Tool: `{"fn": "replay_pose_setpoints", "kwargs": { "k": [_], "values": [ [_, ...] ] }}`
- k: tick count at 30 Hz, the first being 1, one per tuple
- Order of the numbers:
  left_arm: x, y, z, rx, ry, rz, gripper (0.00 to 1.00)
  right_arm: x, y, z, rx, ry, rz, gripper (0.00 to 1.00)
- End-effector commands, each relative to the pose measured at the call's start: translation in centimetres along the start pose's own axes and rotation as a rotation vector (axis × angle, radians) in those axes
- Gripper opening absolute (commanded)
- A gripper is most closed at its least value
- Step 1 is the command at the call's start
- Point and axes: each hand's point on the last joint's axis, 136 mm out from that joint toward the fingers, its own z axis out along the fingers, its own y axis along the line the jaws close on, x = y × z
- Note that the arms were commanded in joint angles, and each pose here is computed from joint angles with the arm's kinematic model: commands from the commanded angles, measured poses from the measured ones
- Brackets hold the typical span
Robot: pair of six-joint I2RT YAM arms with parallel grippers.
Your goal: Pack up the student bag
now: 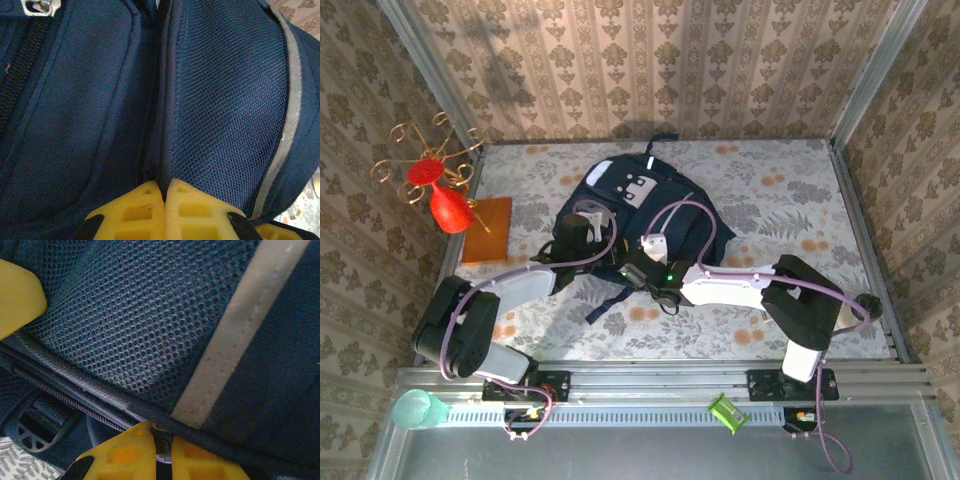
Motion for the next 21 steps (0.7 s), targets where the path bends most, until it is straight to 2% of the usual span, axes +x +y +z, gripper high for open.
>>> {"fn": "replay_pose_setpoints", "kwargs": {
  "k": [1,9,15,21],
  "values": [
    [0.6,2.0,-0.8,-0.064,0.006,-0.019,0.00,-0.8,-3.0,-0.8,0.058,-0.015,0.064,0.00],
    [0.7,4.0,-1.2,-0.140,0.001,-0.015,0.00,0.5,-5.4,-1.7,0.029,0.029,0.131,0.00],
    [0.7,3.9,-1.1,-0.128,0.004,-0.013,0.00,0.7,-4.2,-1.0,-0.204,0.082,0.166,0.00],
    [0.6,4.4,-1.2,-0.148,0.002,-0.007,0.00,0.1,-8.0,-1.7,-0.119,0.069,0.150,0.00]
  ]
}}
